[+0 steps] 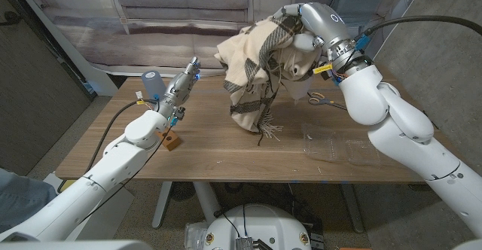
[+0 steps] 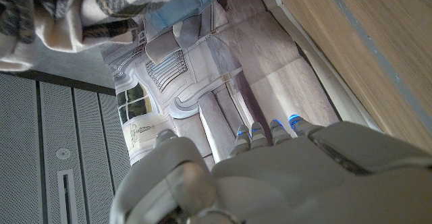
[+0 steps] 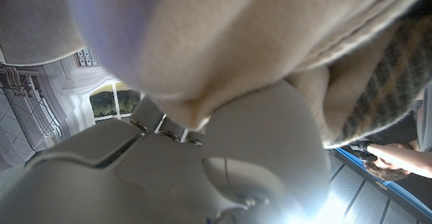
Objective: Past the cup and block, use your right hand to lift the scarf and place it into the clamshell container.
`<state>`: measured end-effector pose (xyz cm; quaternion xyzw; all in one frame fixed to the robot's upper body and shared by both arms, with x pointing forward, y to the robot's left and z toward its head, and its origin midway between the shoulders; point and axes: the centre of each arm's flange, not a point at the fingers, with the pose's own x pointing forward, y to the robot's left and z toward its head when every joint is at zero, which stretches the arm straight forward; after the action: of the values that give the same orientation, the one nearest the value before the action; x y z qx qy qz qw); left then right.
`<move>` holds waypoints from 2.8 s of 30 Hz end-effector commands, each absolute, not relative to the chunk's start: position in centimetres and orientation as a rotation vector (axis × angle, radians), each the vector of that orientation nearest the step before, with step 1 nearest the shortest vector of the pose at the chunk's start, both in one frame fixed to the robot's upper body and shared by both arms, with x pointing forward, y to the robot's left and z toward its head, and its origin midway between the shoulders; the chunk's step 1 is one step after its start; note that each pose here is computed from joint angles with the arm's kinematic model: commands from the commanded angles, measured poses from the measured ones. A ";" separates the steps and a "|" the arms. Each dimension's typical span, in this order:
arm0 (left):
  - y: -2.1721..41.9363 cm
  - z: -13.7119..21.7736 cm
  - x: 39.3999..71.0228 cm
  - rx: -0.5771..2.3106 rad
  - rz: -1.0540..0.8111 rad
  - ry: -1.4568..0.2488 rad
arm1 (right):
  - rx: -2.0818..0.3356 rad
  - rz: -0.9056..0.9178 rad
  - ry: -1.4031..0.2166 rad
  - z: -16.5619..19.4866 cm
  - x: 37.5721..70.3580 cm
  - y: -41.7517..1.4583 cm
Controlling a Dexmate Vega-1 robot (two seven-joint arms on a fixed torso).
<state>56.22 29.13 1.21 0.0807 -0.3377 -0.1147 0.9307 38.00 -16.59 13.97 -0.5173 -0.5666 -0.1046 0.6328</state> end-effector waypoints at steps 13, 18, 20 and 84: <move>28.6 1.8 57.0 0.173 -0.261 -0.692 | -1.171 -0.298 -1.259 15.1 35.6 -18.3; 28.8 1.8 57.1 0.169 -0.261 -0.689 | -1.170 -0.314 -1.254 15.3 35.2 -18.7; 28.8 1.9 57.1 0.169 -0.260 -0.687 | -1.169 -0.320 -1.252 15.3 35.1 -18.8; 26.1 4.0 60.2 0.198 -0.340 -0.686 | -1.116 -0.566 -1.122 13.3 29.8 -25.0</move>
<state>59.62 26.45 3.59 0.0912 -0.3368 -0.1573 0.9239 30.88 -24.18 13.63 -0.4987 -0.5033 -0.2260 0.6686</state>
